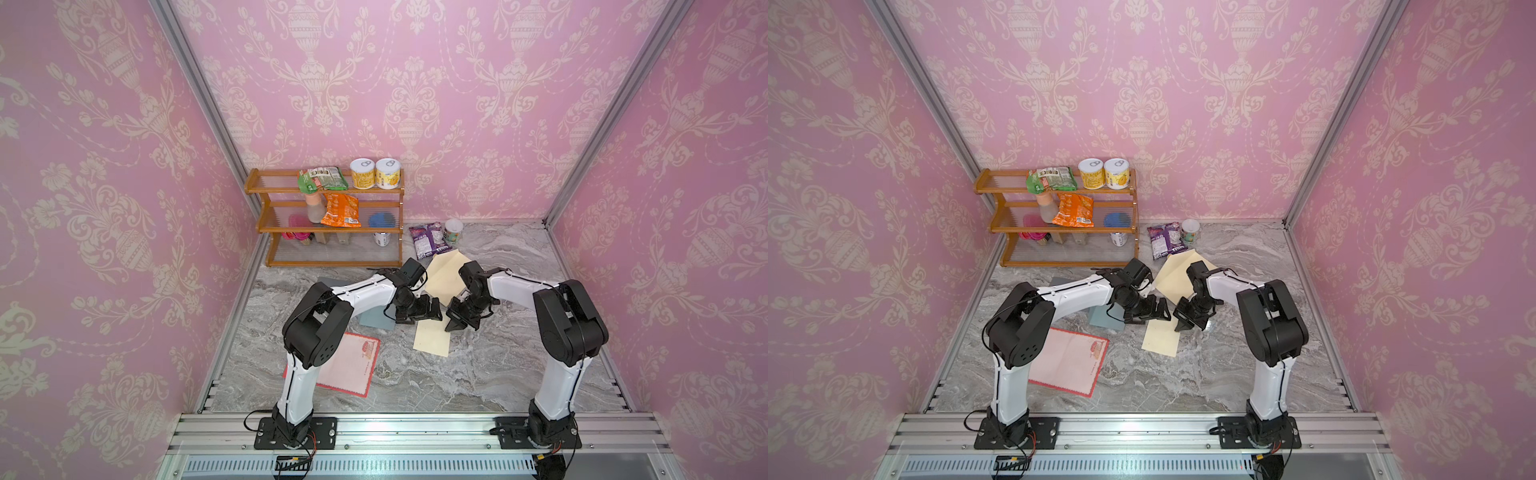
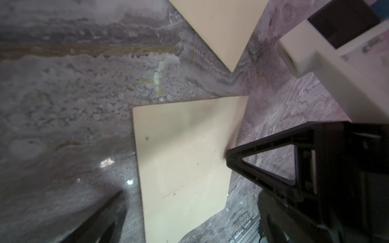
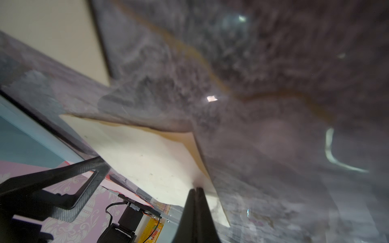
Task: Fold the letter paper in half and place it into the envelope
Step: Fold the letter paper at the center of the board.
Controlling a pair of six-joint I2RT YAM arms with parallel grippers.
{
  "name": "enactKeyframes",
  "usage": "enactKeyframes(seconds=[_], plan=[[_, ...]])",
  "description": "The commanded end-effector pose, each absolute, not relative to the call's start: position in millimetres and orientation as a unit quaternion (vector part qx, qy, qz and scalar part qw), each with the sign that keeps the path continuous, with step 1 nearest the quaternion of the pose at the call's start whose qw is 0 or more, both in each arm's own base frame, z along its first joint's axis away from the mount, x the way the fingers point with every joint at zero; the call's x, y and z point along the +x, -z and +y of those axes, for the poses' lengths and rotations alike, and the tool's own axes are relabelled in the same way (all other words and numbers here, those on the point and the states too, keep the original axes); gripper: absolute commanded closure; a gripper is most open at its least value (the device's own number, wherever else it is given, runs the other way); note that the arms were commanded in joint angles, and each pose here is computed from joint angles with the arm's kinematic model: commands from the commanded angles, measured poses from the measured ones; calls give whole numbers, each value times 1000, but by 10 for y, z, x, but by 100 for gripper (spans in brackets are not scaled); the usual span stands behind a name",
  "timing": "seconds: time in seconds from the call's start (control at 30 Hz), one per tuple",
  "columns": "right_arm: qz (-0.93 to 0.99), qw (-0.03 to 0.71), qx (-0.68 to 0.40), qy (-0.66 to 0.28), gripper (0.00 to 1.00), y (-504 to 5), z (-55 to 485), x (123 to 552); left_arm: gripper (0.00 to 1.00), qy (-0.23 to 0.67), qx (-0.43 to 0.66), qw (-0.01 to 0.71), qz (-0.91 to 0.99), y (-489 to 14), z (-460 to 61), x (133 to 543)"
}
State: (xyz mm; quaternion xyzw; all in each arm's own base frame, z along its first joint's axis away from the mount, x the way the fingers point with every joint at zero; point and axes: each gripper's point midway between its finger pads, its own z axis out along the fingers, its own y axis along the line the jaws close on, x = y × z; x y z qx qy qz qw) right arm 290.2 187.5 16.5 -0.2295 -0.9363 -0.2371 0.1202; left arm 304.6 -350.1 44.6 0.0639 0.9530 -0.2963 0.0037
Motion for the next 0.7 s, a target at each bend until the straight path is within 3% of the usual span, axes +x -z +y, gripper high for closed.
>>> enactKeyframes(seconds=[0.0,0.4,0.53,0.67], plan=[[-940,127,-254,190,100,243,1742,2815,1,276,60,-39,959,-183,-3468,2891],[-936,134,-261,196,100,324,1752,2812,6,335,78,-34,938,-342,-3678,2924],[-934,135,-264,200,100,333,1739,2836,16,340,76,-23,937,-413,-3695,2953],[-933,125,-264,209,100,263,1719,2879,35,335,74,-19,939,-402,-3682,2971]])
